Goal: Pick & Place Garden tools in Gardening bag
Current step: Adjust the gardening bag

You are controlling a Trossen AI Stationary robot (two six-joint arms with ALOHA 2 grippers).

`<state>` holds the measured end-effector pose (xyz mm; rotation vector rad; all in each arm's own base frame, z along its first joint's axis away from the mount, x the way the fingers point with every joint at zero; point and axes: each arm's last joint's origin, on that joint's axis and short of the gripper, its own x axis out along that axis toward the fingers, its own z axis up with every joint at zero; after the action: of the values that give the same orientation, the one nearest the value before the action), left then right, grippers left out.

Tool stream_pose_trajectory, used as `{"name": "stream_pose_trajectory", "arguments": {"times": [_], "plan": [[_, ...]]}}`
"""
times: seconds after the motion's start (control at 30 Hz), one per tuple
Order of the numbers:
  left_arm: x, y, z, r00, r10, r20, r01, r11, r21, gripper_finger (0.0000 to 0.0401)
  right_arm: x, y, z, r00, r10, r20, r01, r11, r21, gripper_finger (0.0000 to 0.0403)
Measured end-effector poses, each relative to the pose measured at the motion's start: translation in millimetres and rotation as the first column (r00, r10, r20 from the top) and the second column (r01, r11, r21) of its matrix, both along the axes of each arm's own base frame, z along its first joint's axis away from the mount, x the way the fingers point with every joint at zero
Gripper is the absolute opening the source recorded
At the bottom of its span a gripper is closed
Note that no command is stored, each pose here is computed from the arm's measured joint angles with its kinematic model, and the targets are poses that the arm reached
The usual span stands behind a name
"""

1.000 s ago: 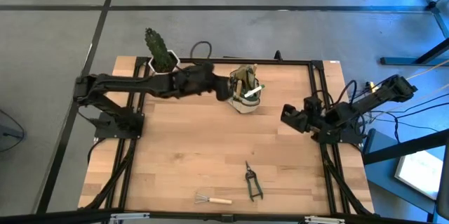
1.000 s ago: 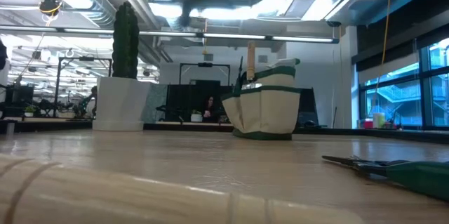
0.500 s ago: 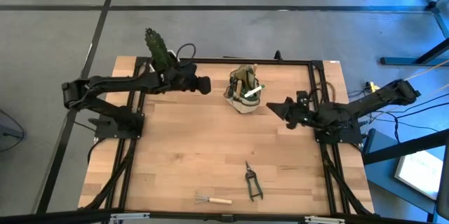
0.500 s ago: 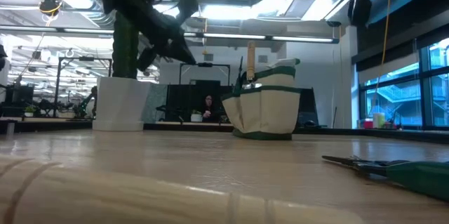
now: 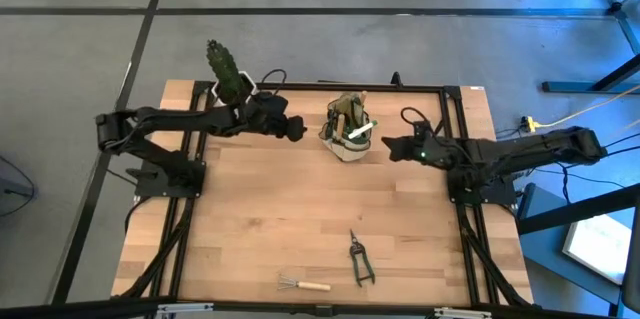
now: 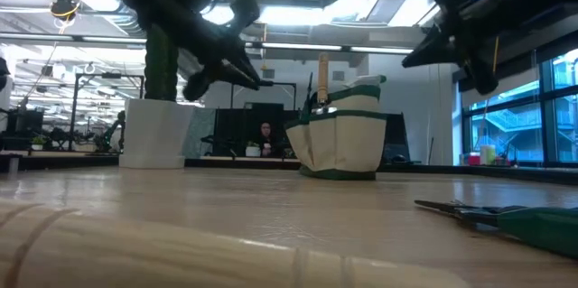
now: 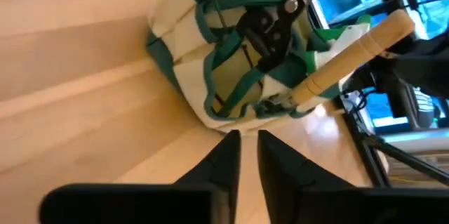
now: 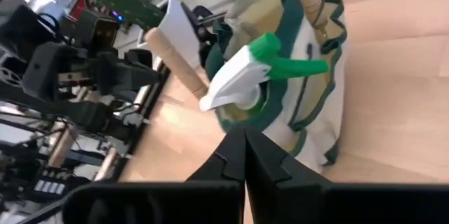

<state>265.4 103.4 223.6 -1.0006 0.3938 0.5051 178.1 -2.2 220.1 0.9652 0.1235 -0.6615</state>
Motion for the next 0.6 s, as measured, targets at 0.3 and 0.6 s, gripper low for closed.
{"name": "stream_pose_trajectory", "arguments": {"times": [0.3, 0.6], "plan": [[21, 6, -38, 0.997, -0.063, -0.04, 0.061, 0.996, -0.067, 0.0126, -2, -17, -7, 0.995, 0.034, -0.089, -0.031, 0.999, 0.036, 0.0], [31, 11, -31, 0.999, 0.004, -0.037, -0.001, 0.998, 0.069, 0.0145, -2, -18, -7, 0.994, 0.053, -0.096, -0.051, 0.998, 0.031, 0.0]]}}
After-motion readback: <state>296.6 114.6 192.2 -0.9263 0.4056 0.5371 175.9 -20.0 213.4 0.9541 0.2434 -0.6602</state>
